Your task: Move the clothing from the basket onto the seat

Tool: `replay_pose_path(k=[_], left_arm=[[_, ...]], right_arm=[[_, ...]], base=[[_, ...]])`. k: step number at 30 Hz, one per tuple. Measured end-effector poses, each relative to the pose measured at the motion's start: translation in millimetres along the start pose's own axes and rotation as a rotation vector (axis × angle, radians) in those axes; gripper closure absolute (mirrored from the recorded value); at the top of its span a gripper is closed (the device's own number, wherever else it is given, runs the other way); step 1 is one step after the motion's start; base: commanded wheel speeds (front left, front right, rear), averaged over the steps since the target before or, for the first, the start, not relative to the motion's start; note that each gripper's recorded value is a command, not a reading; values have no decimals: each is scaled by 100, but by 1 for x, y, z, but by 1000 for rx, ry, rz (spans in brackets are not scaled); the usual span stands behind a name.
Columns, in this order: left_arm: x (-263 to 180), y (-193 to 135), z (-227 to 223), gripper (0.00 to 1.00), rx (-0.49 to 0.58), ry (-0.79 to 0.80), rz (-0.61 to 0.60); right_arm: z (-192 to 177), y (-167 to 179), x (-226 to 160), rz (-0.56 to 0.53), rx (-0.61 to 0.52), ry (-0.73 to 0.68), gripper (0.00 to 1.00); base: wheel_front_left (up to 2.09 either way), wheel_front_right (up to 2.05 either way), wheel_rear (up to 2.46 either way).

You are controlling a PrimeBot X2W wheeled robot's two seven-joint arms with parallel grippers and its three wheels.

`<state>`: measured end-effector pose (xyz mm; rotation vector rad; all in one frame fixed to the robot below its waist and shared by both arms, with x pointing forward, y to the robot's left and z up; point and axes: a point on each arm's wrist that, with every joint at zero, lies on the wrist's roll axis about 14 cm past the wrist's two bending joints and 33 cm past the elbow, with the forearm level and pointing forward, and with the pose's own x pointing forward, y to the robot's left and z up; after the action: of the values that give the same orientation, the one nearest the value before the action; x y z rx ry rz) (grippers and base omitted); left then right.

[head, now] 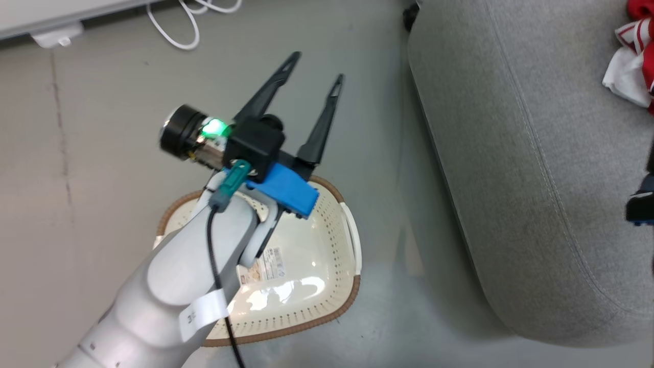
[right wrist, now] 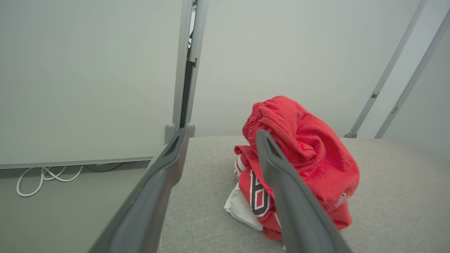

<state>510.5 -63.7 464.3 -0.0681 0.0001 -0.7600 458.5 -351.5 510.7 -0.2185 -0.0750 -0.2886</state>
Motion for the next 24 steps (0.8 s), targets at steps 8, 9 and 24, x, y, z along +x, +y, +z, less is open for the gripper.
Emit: replay_pose_path(k=[8,9,24], left_arm=[[-60,53,34,0,24,-56,260],[-68,59,40,0,32,-66,291],[-181,92,84,0,62,-173,580]], right_arm=[[33,64,-7,154,101,-77,0],[38,72,-8,173,114,-89,0],[81,155,-43,383,264,-153,0]], base=[[0,0,0],[0,0,0],[0,0,0]])
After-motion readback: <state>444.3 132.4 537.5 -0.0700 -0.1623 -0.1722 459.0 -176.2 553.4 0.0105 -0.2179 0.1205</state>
